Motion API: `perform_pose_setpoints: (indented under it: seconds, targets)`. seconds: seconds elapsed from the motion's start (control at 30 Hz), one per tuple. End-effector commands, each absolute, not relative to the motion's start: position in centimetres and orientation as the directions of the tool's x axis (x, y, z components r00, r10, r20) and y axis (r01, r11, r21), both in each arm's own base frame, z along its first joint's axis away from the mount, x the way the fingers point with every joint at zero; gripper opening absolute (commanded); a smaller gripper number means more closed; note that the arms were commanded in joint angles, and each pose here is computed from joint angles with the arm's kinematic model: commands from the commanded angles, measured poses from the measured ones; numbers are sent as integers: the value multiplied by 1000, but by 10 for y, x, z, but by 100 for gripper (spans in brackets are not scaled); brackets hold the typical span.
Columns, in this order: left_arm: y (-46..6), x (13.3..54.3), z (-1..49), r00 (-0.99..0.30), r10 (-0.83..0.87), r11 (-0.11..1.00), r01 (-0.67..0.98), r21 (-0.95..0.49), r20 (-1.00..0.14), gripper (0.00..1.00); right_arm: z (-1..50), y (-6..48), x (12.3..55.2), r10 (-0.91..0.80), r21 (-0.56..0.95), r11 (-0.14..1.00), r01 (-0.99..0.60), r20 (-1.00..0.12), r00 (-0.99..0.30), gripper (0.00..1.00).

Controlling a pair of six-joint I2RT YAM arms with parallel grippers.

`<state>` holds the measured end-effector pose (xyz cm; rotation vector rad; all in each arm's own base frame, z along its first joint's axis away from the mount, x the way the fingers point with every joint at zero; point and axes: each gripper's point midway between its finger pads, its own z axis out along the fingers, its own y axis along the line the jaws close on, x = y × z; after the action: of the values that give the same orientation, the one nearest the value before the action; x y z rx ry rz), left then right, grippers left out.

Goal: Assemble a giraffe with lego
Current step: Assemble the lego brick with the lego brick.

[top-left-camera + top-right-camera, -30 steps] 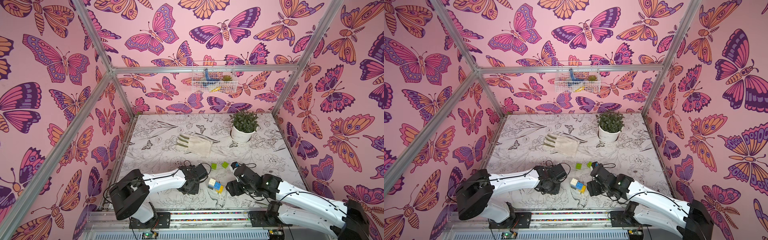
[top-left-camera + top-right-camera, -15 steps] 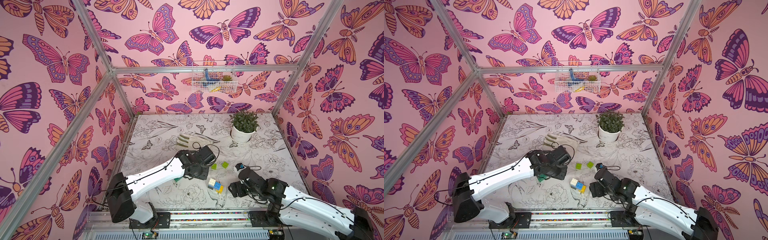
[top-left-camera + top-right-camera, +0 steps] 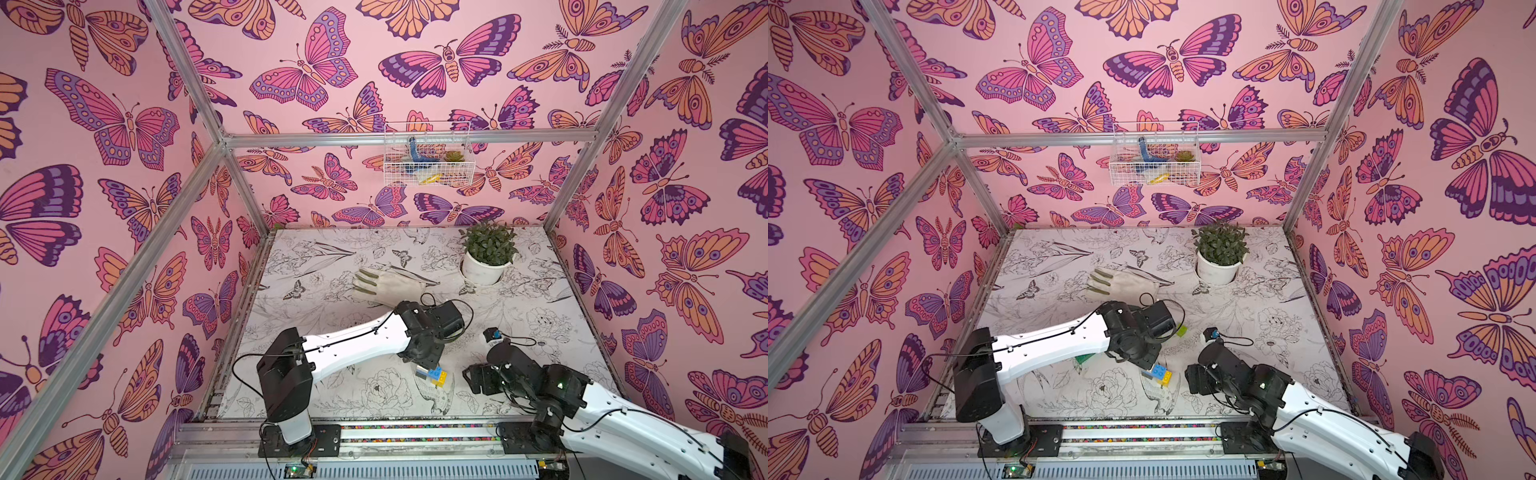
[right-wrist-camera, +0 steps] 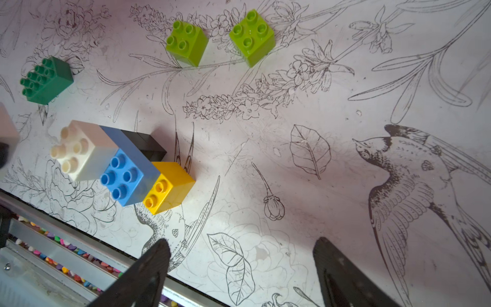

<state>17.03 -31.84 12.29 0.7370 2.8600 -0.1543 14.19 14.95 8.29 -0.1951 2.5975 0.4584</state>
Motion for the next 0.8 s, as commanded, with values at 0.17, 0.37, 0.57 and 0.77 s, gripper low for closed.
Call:
perform_pose_setpoints:
  seconds: [0.17,0.37,0.57,0.77]
  targets:
    - [-329,169,116,-846,501,853,518,-60,-184,0,81,139,141,-51,252,948,-196,-487,-872,100]
    - [-332,170,107,-841,515,847,529,-51,-169,0,83,139,141,-42,262,945,-197,-499,-865,99]
    - [-334,170,100,-844,514,849,526,-46,-155,0,87,142,141,-55,273,935,-225,-515,-855,99]
    - [-335,169,94,-848,510,852,521,-53,-146,0,87,141,141,-55,274,935,-225,-516,-855,99]
